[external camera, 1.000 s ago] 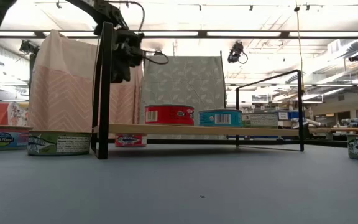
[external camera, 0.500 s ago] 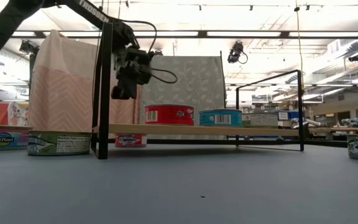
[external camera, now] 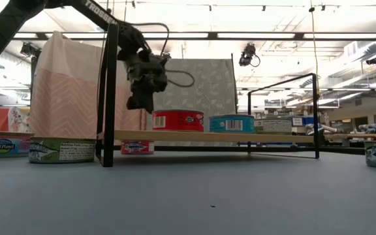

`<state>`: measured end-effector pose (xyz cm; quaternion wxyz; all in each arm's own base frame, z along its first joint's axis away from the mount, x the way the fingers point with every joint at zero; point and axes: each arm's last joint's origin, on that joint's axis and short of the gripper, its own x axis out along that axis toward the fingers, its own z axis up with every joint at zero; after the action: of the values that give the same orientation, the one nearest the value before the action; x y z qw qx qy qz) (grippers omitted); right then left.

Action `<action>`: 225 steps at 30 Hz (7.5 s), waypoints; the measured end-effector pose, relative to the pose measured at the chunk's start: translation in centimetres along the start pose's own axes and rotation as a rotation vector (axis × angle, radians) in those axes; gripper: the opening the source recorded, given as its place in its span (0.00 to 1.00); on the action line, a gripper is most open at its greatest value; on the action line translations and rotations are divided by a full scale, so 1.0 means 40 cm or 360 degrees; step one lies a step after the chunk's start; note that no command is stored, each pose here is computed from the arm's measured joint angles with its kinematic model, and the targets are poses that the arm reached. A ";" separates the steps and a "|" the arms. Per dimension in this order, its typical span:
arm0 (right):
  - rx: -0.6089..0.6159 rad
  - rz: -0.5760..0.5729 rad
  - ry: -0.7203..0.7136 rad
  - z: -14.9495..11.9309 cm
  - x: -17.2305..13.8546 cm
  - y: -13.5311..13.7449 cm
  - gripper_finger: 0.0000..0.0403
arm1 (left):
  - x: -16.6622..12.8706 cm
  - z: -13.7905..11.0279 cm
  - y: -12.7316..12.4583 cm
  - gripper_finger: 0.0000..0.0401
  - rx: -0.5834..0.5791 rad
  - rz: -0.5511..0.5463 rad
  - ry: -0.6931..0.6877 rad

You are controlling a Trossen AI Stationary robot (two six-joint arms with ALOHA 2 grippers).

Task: Stack canned seafood by type on shelf
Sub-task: Stack the red tuna can on top of the red tuna can on the shelf

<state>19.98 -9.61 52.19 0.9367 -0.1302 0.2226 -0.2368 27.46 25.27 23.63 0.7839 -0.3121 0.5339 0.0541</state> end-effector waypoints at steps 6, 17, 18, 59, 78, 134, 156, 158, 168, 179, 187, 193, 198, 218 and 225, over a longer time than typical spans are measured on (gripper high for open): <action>-0.0016 0.0011 -0.0002 0.001 0.000 0.004 0.03 | 0.061 -0.040 0.028 0.01 -0.0123 -0.0047 0.0062; -0.0007 0.0045 -0.0012 0.001 -0.001 0.006 0.03 | 0.107 -0.061 0.054 0.01 -0.0147 0.0049 0.0037; -0.0003 0.0047 -0.0013 0.002 -0.001 0.006 0.03 | 0.107 -0.061 0.056 0.01 -0.0140 0.0098 0.0038; 0.0016 0.0070 -0.0154 0.018 -0.087 0.039 0.03 | 0.121 -0.060 0.133 0.01 -0.0110 0.0274 0.0072; 0.0028 0.0053 -0.0210 0.027 -0.088 0.036 0.03 | 0.115 -0.065 0.164 0.01 -0.0099 0.0337 0.0057; -0.0027 0.0171 -0.0103 0.008 -0.086 0.046 0.03 | -0.078 0.019 0.011 0.71 -0.0012 0.0383 0.0217; -0.0019 0.0290 -0.0148 0.017 -0.093 0.072 0.03 | 0.082 -0.032 0.042 0.69 -0.0121 0.0421 0.0272; -0.0016 0.0285 -0.0167 0.020 -0.093 0.071 0.03 | 0.086 -0.032 0.044 0.67 -0.0116 0.0426 0.0258; -0.0012 0.0280 -0.0183 0.022 -0.093 0.071 0.03 | 0.091 -0.026 0.050 0.42 -0.0094 0.0459 0.0205; -0.0011 0.0291 -0.0187 0.022 -0.093 0.071 0.03 | 0.091 -0.027 0.051 0.36 -0.0097 0.0491 0.0211; -0.0011 0.0291 -0.0186 0.022 -0.093 0.071 0.03 | 0.057 -0.029 0.032 0.36 -0.0078 0.0507 0.0157; -0.0012 0.0291 -0.0186 0.022 -0.093 0.071 0.03 | -0.043 -0.016 -0.026 0.36 -0.0013 0.0527 -0.0010; -0.0012 0.0291 -0.0185 0.022 -0.093 0.071 0.03 | -0.166 -0.016 -0.124 0.37 0.0088 0.0550 -0.0278; -0.0057 0.0751 -0.0215 0.037 0.003 0.123 0.03 | -0.398 -0.135 -0.631 0.36 0.0558 0.0137 -0.1243; 0.0081 0.0874 -0.0189 0.052 0.066 0.163 0.07 | -0.385 -0.175 -0.691 0.36 0.0705 0.0083 -0.1194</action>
<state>25.57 -5.05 50.78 0.9802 -0.0551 0.1881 0.0284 26.87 3.16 47.33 0.9700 -0.0815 0.2187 0.0675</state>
